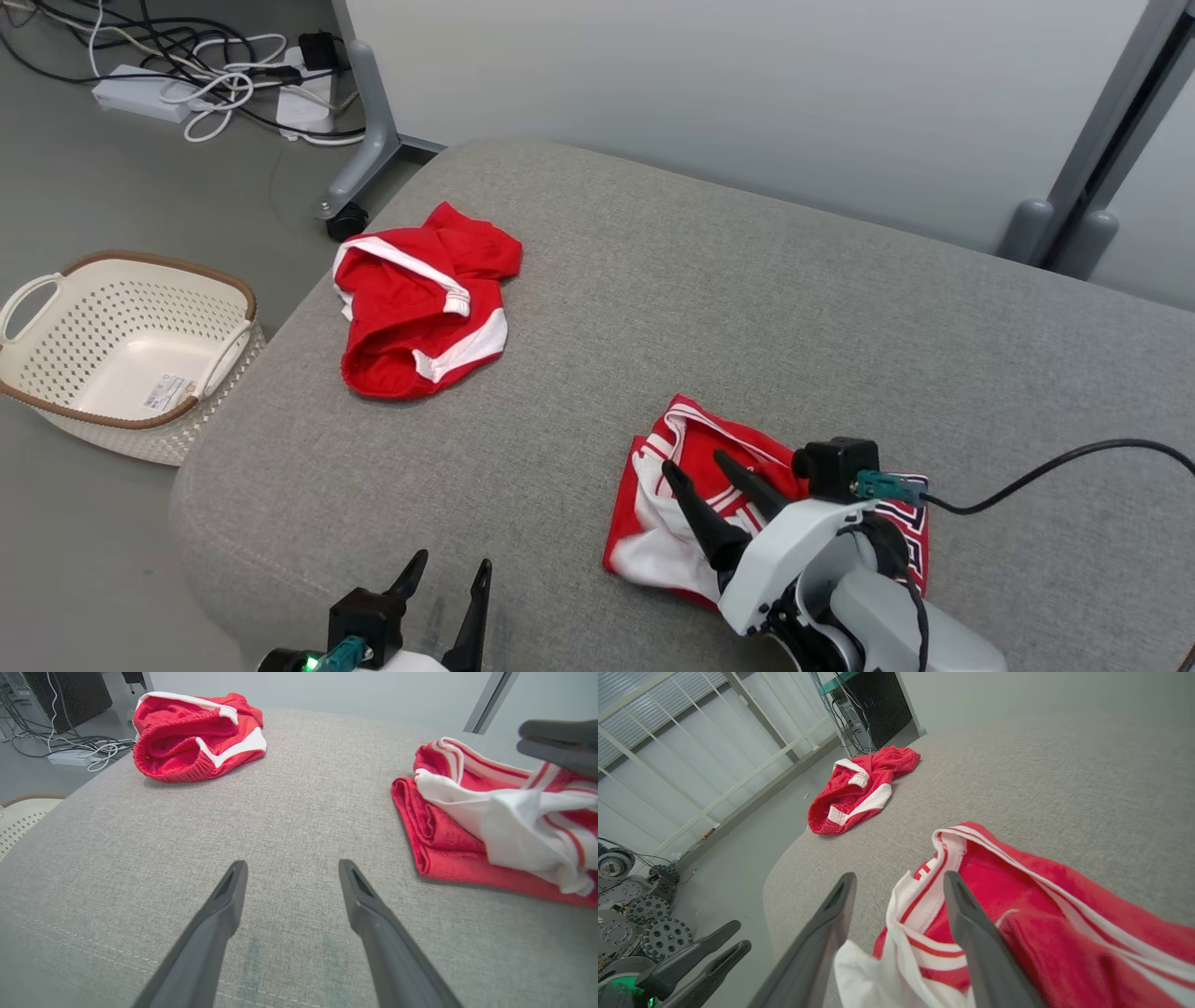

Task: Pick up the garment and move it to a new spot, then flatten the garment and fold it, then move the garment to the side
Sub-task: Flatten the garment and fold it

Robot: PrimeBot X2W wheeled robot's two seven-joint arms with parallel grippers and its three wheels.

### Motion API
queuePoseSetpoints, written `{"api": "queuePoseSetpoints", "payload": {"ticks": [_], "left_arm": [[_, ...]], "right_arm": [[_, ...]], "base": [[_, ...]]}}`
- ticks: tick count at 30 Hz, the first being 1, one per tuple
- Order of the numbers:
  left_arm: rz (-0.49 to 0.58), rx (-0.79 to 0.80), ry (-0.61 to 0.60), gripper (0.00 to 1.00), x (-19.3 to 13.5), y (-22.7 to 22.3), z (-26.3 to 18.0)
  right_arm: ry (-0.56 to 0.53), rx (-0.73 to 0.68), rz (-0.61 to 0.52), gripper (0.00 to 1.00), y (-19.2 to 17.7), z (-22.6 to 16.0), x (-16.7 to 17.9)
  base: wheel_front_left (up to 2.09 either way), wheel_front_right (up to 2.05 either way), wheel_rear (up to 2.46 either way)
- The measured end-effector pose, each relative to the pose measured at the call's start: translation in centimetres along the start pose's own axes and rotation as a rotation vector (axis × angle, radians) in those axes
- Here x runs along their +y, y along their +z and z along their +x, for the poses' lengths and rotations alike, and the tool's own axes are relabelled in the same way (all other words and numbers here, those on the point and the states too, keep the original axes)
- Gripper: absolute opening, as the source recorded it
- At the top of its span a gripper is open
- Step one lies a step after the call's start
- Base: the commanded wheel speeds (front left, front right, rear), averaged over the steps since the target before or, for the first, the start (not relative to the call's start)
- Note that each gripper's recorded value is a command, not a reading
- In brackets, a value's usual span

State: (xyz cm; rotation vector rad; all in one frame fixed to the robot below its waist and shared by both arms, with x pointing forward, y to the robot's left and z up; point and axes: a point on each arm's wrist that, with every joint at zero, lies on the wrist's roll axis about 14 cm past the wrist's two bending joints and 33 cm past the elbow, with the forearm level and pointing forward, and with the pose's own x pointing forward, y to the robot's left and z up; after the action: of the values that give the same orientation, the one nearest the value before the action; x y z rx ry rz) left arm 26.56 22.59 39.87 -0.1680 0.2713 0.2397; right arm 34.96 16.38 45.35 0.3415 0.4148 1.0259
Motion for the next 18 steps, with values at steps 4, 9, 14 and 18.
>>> {"api": "queuePoseSetpoints", "payload": {"ticks": [4,9,14,18], "left_arm": [[0.001,-0.003,-0.009,1.0,-0.5,0.3,0.6],[0.008,-0.012,-0.04,1.0,-1.5,0.8,1.6],[0.018,-0.023,-0.08,1.0,-2.8,1.5,2.7],[0.021,-0.027,-0.096,1.0,-3.4,1.7,3.2]], "right_arm": [[-0.06,-0.077,0.004,1.0,2.7,0.0,-2.1],[-0.202,-0.234,-0.012,1.0,7.2,-2.2,-6.7],[-0.343,-0.269,-0.02,1.0,6.4,-6.1,-10.4],[-0.425,-0.269,-0.02,1.0,5.1,-8.8,-12.1]], "base": [[0.0,0.0,0.0],[0.0,0.0,0.0],[0.0,0.0,0.0],[0.0,0.0,0.0]]}}
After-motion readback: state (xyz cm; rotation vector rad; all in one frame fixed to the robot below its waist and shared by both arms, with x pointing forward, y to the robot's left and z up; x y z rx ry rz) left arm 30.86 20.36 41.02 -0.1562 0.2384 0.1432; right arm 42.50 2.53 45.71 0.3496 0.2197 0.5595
